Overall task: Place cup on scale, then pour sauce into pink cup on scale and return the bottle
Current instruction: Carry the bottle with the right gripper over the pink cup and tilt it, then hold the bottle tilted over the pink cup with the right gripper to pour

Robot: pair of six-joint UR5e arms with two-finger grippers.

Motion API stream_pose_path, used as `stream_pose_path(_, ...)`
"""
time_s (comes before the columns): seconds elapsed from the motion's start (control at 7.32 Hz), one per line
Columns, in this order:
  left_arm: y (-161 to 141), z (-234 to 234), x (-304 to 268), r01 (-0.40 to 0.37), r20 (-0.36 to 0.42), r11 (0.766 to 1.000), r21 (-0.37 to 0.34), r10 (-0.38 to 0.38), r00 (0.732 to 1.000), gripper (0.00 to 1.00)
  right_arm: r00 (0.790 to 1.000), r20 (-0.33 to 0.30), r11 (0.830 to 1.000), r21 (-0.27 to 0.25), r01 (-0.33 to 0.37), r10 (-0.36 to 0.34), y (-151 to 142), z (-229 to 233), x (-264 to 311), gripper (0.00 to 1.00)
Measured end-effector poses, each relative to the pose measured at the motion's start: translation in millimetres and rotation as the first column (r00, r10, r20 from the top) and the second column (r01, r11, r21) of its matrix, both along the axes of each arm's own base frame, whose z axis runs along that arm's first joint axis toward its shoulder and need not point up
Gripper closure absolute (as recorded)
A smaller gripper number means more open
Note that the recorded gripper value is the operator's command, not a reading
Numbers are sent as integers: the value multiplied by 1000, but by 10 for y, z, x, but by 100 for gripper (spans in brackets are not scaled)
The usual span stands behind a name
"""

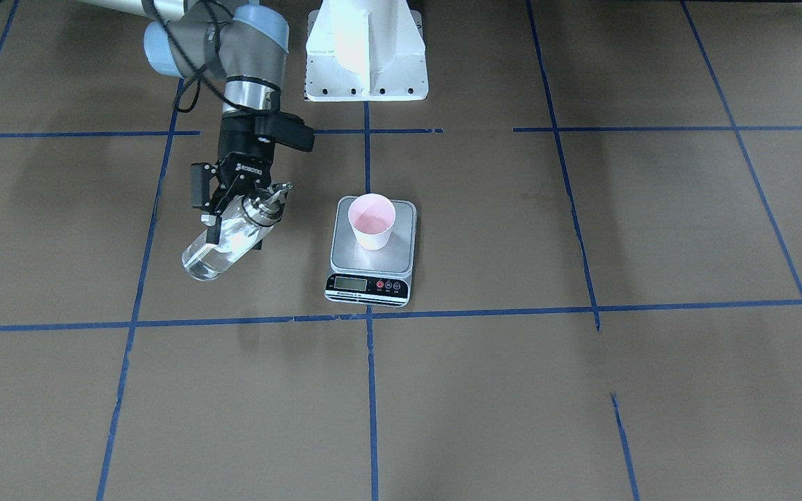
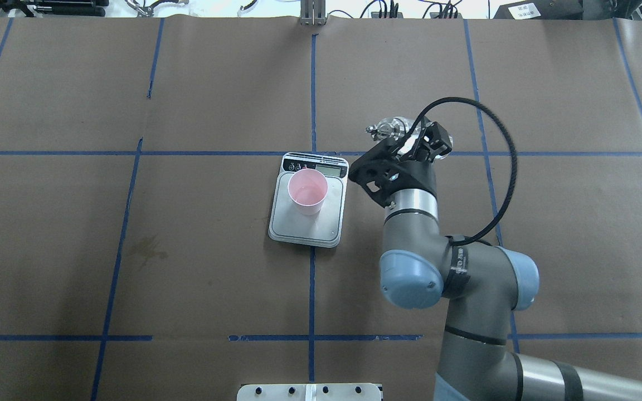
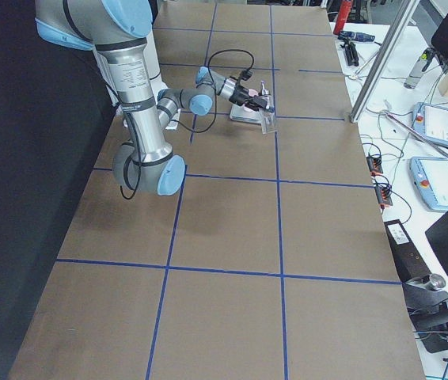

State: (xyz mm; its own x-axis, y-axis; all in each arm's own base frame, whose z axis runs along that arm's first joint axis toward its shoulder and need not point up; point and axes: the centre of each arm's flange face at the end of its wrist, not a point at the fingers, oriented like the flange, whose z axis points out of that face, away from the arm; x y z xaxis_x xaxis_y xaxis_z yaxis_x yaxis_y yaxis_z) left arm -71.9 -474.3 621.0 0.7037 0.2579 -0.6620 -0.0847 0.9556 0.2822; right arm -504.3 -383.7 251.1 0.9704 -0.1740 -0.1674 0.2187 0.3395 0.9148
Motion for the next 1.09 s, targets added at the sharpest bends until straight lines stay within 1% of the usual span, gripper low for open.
stream_pose_path(0.14,0,1,0,0,0,1000,0,0,1000,0,996,-84,999,33,-10,13,147,-58,-171,100)
stream_pose_path(0.27,1,1,0,0,0,1000,-1,0,1000,0,987,-157,998,63,-17,27,240,-5,-355,100)
stream_pose_path(0.41,3,4,0,0,0,1000,-2,0,1000,0,975,-217,996,86,-23,42,268,83,-567,100)
stream_pose_path(0.55,6,7,0,0,0,1000,-3,0,1000,0,963,-267,995,97,-23,48,259,159,-745,100)
stream_pose_path(0.68,10,11,0,0,0,1000,-4,0,1000,0,946,-319,994,105,-18,51,243,204,-829,100)
stream_pose_path(0.96,15,18,0,0,0,1000,-7,0,1000,0,903,-426,994,112,-12,59,193,274,-855,100)
stream_pose_path(1.09,17,19,0,0,0,1000,-7,0,1000,0,881,-469,993,118,-18,71,156,305,-837,100)
